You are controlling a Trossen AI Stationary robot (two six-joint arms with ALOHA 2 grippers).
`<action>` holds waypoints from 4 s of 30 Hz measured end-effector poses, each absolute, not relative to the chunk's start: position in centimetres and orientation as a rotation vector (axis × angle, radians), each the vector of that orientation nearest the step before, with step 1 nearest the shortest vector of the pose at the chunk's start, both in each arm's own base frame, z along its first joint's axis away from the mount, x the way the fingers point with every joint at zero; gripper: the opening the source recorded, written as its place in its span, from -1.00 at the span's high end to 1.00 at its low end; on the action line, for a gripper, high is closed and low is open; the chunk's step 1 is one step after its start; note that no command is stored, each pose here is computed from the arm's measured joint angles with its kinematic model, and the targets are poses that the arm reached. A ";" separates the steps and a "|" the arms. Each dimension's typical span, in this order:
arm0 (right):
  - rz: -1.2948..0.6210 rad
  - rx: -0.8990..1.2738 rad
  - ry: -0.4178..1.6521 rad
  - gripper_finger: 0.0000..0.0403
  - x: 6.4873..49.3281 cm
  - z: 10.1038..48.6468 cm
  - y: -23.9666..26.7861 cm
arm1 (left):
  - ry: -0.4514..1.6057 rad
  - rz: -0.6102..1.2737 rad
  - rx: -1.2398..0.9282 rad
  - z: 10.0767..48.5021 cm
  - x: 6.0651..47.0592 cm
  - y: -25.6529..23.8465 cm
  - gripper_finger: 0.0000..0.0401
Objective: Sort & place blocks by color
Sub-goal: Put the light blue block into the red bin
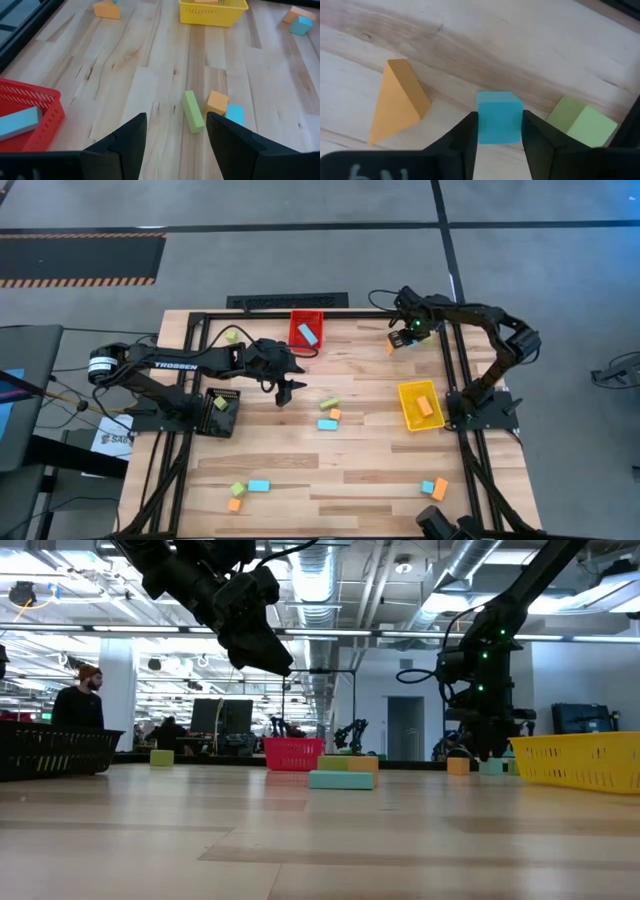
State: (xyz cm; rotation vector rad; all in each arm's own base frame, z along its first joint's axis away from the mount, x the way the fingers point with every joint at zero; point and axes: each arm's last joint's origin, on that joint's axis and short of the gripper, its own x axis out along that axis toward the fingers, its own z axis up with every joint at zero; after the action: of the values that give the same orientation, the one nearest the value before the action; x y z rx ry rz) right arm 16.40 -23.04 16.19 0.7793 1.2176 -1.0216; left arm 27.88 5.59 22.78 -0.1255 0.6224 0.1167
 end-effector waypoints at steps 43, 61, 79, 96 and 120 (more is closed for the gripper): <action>-0.563 0.541 0.465 0.41 21.1 25.7 -19.6 | 0.080 0.146 0.014 21.5 20.1 2.7 0.04; 0.111 0.626 0.276 0.35 34.1 20.1 -12.3 | 0.200 -0.025 0.181 18.5 21.3 2.4 -0.02; 0.165 0.723 0.116 0.36 36.3 19.8 -9.6 | 0.152 0.232 0.362 20.3 23.6 3.5 -0.29; 0.073 0.802 -0.051 0.35 36.8 21.1 -8.4 | 0.064 0.249 0.444 21.4 23.7 3.5 -0.29; 0.096 0.846 -0.116 0.35 36.9 21.7 -7.8 | 0.004 0.264 0.536 22.1 23.7 3.6 0.00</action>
State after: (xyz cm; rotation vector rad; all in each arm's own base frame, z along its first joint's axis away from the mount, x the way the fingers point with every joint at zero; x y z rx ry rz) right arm 36.89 -7.83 21.73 0.8456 -0.1156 0.0962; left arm 23.69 3.55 22.08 0.5363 0.0045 0.2642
